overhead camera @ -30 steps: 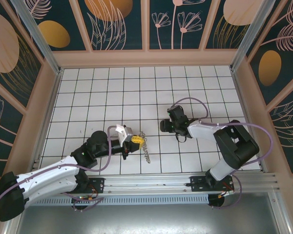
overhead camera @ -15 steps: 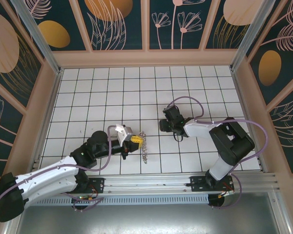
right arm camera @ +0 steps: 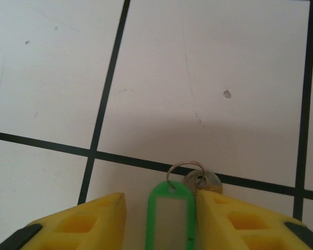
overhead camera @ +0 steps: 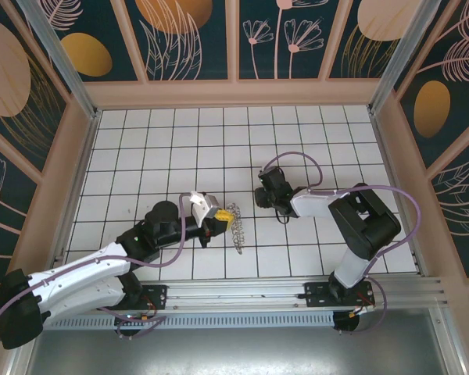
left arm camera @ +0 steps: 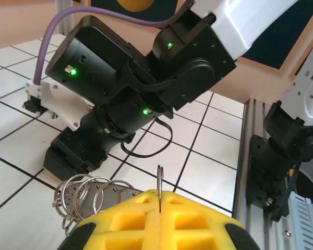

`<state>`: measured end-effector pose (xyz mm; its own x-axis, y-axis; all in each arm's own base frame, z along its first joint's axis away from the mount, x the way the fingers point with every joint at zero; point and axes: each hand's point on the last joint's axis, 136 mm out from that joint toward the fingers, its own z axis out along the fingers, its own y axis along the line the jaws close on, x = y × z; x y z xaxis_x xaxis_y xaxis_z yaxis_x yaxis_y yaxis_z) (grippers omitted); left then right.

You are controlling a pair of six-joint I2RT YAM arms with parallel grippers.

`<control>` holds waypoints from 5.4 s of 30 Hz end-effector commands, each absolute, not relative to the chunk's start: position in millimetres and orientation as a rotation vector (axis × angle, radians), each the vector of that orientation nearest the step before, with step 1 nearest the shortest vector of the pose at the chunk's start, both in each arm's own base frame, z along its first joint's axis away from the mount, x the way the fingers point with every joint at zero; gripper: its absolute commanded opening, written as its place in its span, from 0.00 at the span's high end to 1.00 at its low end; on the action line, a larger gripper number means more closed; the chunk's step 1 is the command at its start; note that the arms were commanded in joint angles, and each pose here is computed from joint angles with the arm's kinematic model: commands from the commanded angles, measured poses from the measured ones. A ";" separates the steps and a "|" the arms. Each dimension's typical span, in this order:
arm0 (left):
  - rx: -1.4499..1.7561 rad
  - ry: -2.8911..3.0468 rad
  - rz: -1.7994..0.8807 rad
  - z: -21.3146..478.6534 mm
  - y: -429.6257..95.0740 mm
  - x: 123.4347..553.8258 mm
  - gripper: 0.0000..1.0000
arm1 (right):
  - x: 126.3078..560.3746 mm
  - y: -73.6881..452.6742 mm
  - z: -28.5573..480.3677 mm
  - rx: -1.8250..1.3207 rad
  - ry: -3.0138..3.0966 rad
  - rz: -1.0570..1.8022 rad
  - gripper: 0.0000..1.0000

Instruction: Put the keys on the keyring

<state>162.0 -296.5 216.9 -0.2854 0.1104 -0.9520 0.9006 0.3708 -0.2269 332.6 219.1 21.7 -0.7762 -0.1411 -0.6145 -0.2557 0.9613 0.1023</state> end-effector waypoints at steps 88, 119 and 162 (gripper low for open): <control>0.840 1.633 -1.054 222.7 -290.8 164.6 1.00 | 307.9 221.8 41.2 -0.413 2.506 0.342 0.73; 0.844 1.653 -1.036 218.3 -290.3 166.2 1.00 | 308.4 223.9 25.6 -0.537 2.557 0.073 0.71; 0.844 1.645 -1.027 221.9 -289.3 166.7 1.00 | 310.3 229.2 25.0 -0.520 2.577 0.175 0.80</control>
<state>161.2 -286.4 194.6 -0.3289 0.1085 -0.9381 0.8758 0.4066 -0.2600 305.8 225.3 20.7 -0.8040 -0.3399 -0.4879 -0.3950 0.9186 0.0109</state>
